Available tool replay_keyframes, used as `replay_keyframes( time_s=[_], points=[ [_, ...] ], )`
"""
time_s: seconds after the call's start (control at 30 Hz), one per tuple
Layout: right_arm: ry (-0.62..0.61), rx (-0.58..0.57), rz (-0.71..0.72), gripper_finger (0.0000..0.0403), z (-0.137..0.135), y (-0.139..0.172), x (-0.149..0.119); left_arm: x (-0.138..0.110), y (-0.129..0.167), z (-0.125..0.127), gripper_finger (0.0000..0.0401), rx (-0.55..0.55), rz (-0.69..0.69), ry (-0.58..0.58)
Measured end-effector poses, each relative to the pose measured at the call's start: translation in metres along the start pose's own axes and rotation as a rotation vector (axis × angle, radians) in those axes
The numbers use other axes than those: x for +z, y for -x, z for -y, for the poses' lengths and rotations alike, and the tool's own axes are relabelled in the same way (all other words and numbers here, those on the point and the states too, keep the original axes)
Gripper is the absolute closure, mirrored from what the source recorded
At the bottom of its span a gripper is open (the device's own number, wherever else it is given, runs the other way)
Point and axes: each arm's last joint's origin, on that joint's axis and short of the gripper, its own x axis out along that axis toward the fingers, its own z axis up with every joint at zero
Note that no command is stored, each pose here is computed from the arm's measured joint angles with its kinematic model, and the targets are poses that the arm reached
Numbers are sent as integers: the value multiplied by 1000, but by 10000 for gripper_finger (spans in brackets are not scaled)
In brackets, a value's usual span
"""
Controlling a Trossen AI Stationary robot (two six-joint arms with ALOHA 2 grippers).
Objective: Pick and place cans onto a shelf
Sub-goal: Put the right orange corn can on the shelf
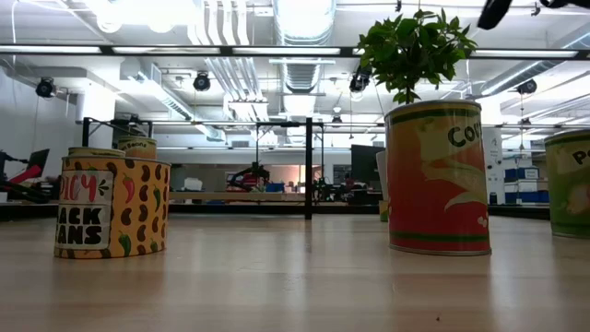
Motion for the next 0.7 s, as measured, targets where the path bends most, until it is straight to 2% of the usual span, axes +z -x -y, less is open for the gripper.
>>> replay_keyframes(
  time_s=[0.17, 0.37, 0.53, 0.7],
  points=[
    [16, -31, -362, 394, -8, -28, -2, 0, 0, 0, 401, -2, -1, 10],
    [4, -124, -861, 394, -14, -45, -1, -1, 0, 1, 401, -5, -9, 19],
    [24, -97, -1072, 394, -36, -61, -15, 1, 0, 0, 401, -5, -13, 15],
    [80, -30, -1148, 394, -66, -86, -25, 2, 0, 0, 401, -5, -15, 13]
  ],
)
